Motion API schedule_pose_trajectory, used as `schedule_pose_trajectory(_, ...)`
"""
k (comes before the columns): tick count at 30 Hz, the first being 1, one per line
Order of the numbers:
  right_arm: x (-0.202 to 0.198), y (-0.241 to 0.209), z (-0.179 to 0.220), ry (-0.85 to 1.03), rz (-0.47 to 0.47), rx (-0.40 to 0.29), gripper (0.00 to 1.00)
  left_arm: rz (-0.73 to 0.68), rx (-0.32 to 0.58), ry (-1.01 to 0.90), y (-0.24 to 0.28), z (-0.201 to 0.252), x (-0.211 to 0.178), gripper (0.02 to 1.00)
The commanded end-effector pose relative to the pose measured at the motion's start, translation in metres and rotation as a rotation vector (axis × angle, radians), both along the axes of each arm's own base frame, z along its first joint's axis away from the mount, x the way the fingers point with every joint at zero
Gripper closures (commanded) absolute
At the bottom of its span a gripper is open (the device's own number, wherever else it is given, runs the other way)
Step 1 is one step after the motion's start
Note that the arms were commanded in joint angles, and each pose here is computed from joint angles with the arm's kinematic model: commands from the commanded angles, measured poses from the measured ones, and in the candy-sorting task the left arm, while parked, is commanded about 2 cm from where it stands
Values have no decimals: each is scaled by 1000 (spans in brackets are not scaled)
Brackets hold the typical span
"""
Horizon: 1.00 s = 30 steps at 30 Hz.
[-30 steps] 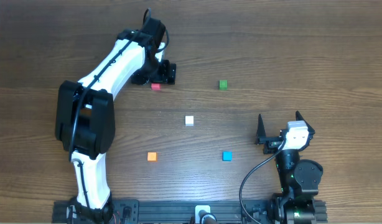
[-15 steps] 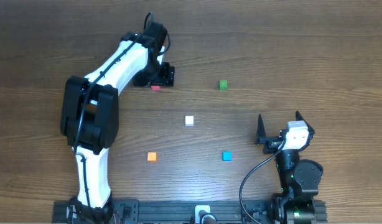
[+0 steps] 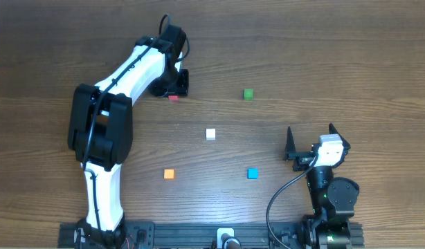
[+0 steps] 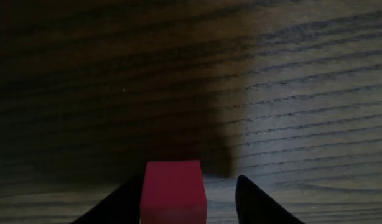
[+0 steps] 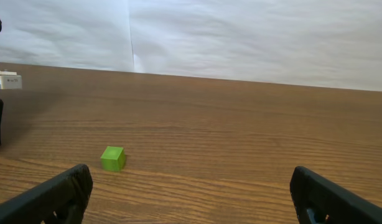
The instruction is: Stack Cubes
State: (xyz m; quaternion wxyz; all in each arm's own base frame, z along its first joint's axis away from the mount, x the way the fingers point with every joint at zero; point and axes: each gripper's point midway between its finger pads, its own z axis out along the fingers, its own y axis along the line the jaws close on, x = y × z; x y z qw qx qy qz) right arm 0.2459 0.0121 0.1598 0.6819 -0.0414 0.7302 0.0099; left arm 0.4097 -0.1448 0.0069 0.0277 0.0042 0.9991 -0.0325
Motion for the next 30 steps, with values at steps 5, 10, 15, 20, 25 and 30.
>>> schedule_pose_trajectory(5, 0, 2, -2, 0, 10, 9, 9, 13, 21, 26, 5, -13, -3, 680)
schedule_pose_trajectory(10, 0, 2, -2, 0, 10, 9, 7, 21, 22, 30, 6, -13, -4, 796)
schedule_pose_trajectory(15, 0, 2, -2, 0, 10, 9, 9, 44, 23, 25, 5, -10, -3, 860)
schedule_pose_trajectory(20, 0, 2, -2, 0, 10, 9, 9, 66, 3, -16, -5, 20, -6, 976)
schedule_pose_trajectory(25, 0, 2, -2, 0, 10, 9, 9, 24, -32, -97, -30, 74, -20, 978)
schedule_pose_trajectory(30, 0, 2, -2, 0, 10, 9, 9, 21, -63, -196, -74, 124, -49, 976)
